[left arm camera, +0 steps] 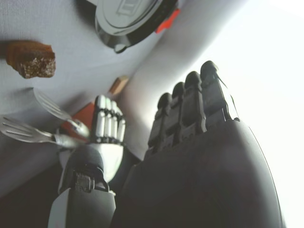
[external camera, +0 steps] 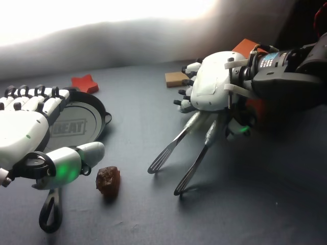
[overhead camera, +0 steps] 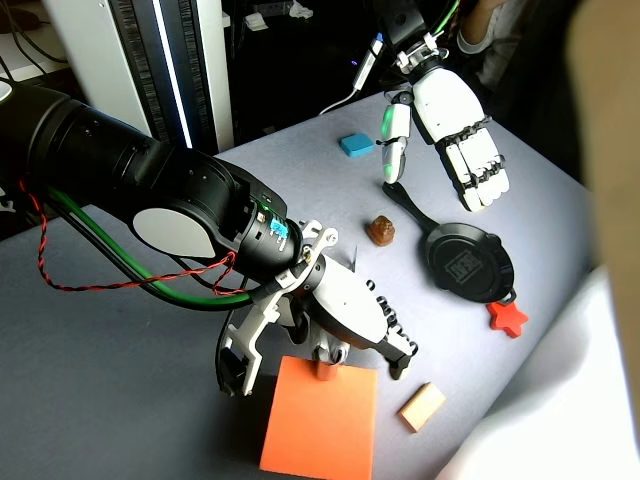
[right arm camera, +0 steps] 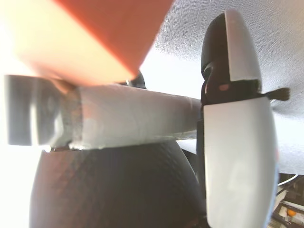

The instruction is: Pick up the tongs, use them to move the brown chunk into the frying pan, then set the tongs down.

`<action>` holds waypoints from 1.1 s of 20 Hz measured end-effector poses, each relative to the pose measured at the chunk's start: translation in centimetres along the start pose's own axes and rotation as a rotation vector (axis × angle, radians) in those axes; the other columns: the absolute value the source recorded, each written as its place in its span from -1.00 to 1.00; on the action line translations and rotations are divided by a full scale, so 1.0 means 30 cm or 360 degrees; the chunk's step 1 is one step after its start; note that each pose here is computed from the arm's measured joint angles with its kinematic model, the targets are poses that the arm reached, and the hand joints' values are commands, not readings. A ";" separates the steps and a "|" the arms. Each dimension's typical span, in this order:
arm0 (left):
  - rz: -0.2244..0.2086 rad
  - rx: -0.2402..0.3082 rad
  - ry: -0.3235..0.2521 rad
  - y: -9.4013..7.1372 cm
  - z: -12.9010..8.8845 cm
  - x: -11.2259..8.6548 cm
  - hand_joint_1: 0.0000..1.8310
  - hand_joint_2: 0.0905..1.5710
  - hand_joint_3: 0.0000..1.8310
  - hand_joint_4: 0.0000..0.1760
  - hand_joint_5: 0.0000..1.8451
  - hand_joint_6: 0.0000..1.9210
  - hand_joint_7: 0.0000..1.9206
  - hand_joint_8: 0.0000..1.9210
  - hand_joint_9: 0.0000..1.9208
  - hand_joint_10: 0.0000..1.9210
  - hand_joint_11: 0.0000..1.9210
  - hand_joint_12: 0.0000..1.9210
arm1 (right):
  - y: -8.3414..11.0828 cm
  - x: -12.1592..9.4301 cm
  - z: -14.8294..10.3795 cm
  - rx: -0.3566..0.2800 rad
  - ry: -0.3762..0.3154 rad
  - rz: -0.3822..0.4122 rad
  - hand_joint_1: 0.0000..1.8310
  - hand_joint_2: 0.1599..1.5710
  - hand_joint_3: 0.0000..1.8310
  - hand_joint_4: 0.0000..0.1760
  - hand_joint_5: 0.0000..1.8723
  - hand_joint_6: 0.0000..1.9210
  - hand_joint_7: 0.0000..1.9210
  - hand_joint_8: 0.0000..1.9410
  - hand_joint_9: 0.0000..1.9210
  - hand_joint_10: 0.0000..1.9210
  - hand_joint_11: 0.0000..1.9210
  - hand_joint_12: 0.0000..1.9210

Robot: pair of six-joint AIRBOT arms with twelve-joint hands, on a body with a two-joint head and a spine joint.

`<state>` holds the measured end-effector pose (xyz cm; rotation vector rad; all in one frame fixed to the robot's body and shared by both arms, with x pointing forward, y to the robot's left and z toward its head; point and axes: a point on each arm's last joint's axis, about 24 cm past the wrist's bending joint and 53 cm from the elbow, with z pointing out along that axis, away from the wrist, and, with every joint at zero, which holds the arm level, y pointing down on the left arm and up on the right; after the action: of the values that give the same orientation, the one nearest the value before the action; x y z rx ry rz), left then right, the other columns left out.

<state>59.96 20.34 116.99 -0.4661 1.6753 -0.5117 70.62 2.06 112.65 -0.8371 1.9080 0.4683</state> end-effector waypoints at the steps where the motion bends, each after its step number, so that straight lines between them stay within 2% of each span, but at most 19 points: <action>1: 0.0000 0.0000 0.0000 0.000 0.000 0.000 -1.00 0.52 -1.00 -1.00 -1.00 -1.00 -1.00 -1.00 -1.00 -1.00 -1.00 -1.00 | 0.002 0.000 0.000 -0.0001 0.0002 -0.0002 0.18 0.26 -0.98 -1.00 -0.40 -0.95 -0.31 -0.98 -0.35 -0.94 -0.94 0.36; 3: -0.0003 0.0001 -0.0004 0.000 0.002 -0.003 -1.00 0.53 -1.00 -1.00 -1.00 -1.00 -1.00 -1.00 -1.00 -1.00 -1.00 -1.00 | 0.007 -0.005 -0.005 -0.0006 0.0013 -0.0007 0.19 0.27 -0.98 -1.00 -0.38 -0.95 -0.29 -0.98 -0.33 -0.94 -0.92 0.37; 6: -0.0002 -0.0002 -0.0007 0.002 0.003 -0.005 -1.00 0.53 -0.99 -1.00 -1.00 -1.00 -0.99 -1.00 -1.00 -1.00 -1.00 -1.00 | 0.038 -0.021 -0.024 -0.0034 0.0007 -0.0019 0.17 0.39 -0.98 -1.00 -0.07 -0.88 0.03 -0.95 -0.02 -0.84 -0.54 0.44; 7: -0.0002 0.0000 -0.0006 0.002 0.003 -0.005 -1.00 0.54 -0.99 -1.00 -1.00 -1.00 -0.99 -1.00 -1.00 -1.00 -1.00 -1.00 | 0.051 -0.025 -0.026 -0.0045 0.0003 -0.0024 0.21 0.44 -0.98 -1.00 -0.10 0.01 0.08 -0.96 0.02 -0.83 -0.48 0.44; 8: -0.0001 0.0000 -0.0006 0.002 0.003 -0.005 -1.00 0.53 -1.00 -1.00 -1.00 -1.00 -1.00 -1.00 -1.00 -1.00 -0.99 -1.00 | 0.064 -0.036 -0.032 -0.0058 -0.0003 -0.0020 0.20 0.49 -0.99 -1.00 -0.16 0.27 0.09 -0.97 0.03 -0.82 -0.48 0.48; 11: -0.0002 -0.0003 -0.0009 0.004 0.005 -0.007 -1.00 0.54 -0.99 -1.00 -1.00 -1.00 -1.00 -1.00 -1.00 -1.00 -0.99 -1.00 | 0.084 -0.094 -0.056 -0.0077 -0.0053 -0.0014 0.21 0.47 -1.00 -1.00 -0.12 0.26 0.15 -0.96 0.08 -0.77 -0.43 0.50; 14: 0.0003 -0.0004 -0.0010 0.007 0.006 -0.007 -1.00 0.53 -1.00 -1.00 -1.00 -1.00 -1.00 -1.00 -1.00 -1.00 -1.00 -1.00 | 0.078 -0.122 -0.080 -0.0074 -0.0069 0.0025 0.22 0.45 -1.00 -1.00 -0.09 0.22 0.17 -1.00 0.01 -0.58 -0.45 0.57; 17: 0.0000 -0.0008 -0.0014 0.012 0.010 -0.011 -1.00 0.54 -1.00 -1.00 -1.00 -1.00 -1.00 -1.00 -1.00 -1.00 -0.99 -0.99 | 0.060 -0.138 -0.127 -0.0060 -0.0047 0.0144 0.22 0.45 -1.00 -1.00 -0.09 0.22 0.17 -1.00 -0.01 -0.54 -0.44 0.55; 19: -0.0041 -0.0014 -0.0019 0.025 0.025 -0.021 -1.00 0.54 -1.00 -1.00 -1.00 -1.00 -1.00 -1.00 -1.00 -1.00 -1.00 -0.99 | 0.058 -0.171 -0.187 -0.0063 -0.0074 0.0272 0.22 0.45 -1.00 -1.00 -0.09 0.21 0.18 -0.99 -0.01 -0.52 -0.44 0.56; 22: -0.0052 -0.0016 -0.0012 0.036 0.044 -0.029 -1.00 0.55 -0.99 -1.00 -1.00 -1.00 -1.00 -1.00 -1.00 -1.00 -1.00 -1.00 | 0.080 -0.177 -0.245 -0.0063 -0.0090 0.0408 0.22 0.45 -1.00 -1.00 -0.10 0.23 0.18 -0.99 -0.01 -0.50 -0.43 0.57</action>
<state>61.38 21.63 116.88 -0.5028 1.6657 -0.5253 65.91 0.95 120.66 -0.5994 1.9678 0.6797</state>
